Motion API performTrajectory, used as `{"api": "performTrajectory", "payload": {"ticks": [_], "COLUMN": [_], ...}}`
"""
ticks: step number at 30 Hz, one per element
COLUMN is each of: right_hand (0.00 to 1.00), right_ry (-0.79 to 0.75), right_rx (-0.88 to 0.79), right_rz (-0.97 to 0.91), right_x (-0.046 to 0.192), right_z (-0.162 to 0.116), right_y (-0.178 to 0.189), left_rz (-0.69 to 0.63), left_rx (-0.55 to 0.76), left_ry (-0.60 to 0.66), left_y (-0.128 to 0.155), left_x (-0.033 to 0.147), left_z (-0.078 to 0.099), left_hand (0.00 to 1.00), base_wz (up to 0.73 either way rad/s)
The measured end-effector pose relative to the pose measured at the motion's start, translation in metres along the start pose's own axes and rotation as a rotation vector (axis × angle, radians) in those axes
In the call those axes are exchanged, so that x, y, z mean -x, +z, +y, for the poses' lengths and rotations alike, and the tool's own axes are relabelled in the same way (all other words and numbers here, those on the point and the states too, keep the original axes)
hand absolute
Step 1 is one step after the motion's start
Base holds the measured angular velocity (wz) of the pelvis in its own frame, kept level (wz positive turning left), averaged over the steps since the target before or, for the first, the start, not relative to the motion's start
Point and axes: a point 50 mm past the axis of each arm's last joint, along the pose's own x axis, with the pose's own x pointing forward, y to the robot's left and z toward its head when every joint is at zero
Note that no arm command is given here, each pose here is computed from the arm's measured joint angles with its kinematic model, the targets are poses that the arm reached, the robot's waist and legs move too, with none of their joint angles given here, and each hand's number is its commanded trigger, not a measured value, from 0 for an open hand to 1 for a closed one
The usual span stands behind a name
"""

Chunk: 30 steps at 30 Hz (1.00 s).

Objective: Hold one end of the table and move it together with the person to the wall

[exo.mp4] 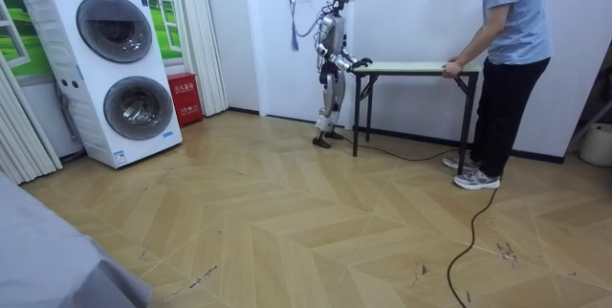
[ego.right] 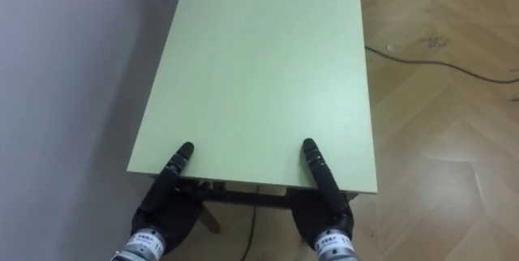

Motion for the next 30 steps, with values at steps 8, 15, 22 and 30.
{"api": "performTrajectory", "payload": {"ticks": [8,15,22,30], "right_hand": [1.00,1.00,1.00,0.89], "right_ry": [0.021,-0.028,-0.064,-0.096], "right_rx": [0.040,-0.005,-0.015,-0.013], "right_rz": [0.046,0.043,0.056,0.052], "right_x": [-0.006,-0.003,-0.006,-0.014], "right_z": [0.002,-0.017,-0.029,-0.038], "right_y": [-0.013,-0.012,-0.009,-0.007], "left_rz": [-0.059,-0.021,0.024,0.051], "left_rx": [0.025,-0.025,-0.033,-0.073], "left_ry": [0.009,0.015,0.002,0.020], "left_y": [0.004,-0.002,-0.008,-0.007], "left_x": [0.008,0.005,-0.005,-0.015], "left_z": [0.017,0.025,0.037,0.048], "left_hand": [1.00,1.00,1.00,1.00], "base_wz": [-0.21,0.25,-0.08,0.05]}}
